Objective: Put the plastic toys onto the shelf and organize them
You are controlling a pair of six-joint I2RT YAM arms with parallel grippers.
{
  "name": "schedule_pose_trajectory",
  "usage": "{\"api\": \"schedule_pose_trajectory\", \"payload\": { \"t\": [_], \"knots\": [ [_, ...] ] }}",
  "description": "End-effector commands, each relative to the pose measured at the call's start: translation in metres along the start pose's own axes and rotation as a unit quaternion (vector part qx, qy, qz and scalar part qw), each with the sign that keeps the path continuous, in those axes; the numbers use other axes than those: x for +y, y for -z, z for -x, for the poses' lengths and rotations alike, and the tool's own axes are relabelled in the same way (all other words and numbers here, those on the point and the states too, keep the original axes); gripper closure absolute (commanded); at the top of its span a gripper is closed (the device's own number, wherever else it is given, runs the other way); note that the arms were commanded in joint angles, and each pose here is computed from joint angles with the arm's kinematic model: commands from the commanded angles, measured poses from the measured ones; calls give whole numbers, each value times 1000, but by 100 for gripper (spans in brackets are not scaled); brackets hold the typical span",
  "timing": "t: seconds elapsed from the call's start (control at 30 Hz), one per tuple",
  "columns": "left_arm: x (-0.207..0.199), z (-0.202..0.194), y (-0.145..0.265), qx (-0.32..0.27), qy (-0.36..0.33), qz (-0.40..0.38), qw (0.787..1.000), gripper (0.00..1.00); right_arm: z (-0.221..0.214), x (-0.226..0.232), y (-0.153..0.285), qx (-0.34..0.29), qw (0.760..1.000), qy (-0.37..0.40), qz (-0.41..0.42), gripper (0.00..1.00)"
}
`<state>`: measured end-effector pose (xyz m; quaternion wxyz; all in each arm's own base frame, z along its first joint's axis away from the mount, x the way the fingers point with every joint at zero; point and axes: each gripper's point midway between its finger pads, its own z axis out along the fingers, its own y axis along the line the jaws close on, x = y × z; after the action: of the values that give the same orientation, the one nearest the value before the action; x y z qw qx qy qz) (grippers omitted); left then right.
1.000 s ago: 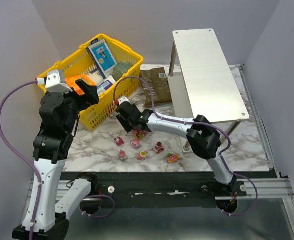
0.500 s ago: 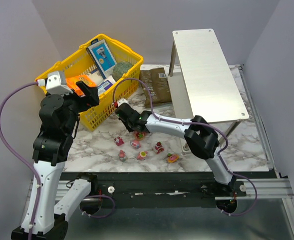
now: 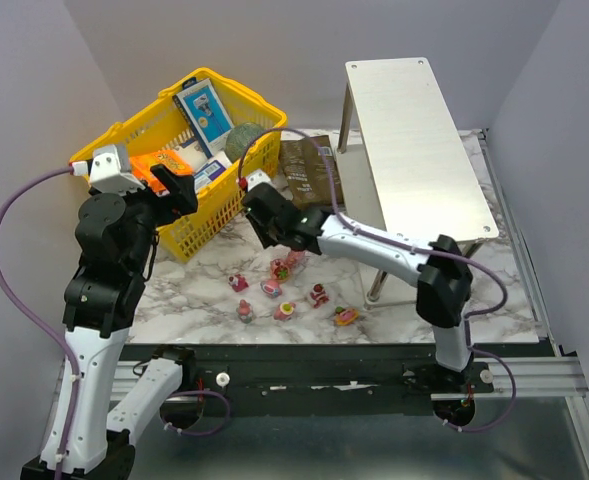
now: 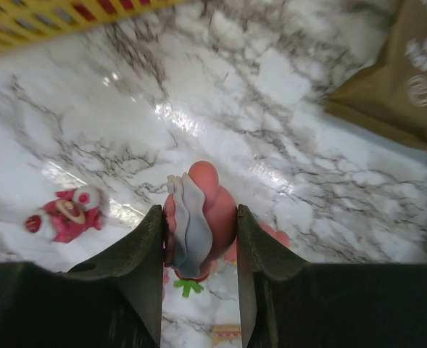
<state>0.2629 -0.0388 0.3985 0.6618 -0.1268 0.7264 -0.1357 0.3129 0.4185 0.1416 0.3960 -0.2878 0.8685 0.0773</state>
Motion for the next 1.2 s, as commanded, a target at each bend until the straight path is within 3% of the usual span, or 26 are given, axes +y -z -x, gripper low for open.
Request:
{"api": "schedule_pose_trajectory", "payload": {
  "t": [0.0,0.2,0.23,0.33,0.57,0.9,1.07,1.17],
  "knots": [
    [2,6,5,-16,-6,3,1000,1,77,-34,97,-89,995,-41,-20,99],
    [-7,5,5,-11,-6,-16,1000,1,112,-101,181,-105,990,-41,-90,99],
    [-8,4,4,-10,-4,-18,1000,1,94,-111,185,-61,993,-21,-97,99],
    [-11,2,3,-8,-4,-26,1000,1,85,-153,215,-33,988,-36,-148,99],
    [-16,-12,-6,10,-8,-37,999,1,56,-208,267,-34,973,-95,-209,99],
    [-19,-26,-17,29,-10,-41,999,1,58,-245,319,-88,951,-129,-267,99],
    [-20,-29,-18,35,-6,-44,998,1,68,-248,337,-124,951,-130,-253,99],
    [-21,-32,-19,40,-2,-46,998,1,61,-250,333,-109,957,-116,-244,99]
  ]
}}
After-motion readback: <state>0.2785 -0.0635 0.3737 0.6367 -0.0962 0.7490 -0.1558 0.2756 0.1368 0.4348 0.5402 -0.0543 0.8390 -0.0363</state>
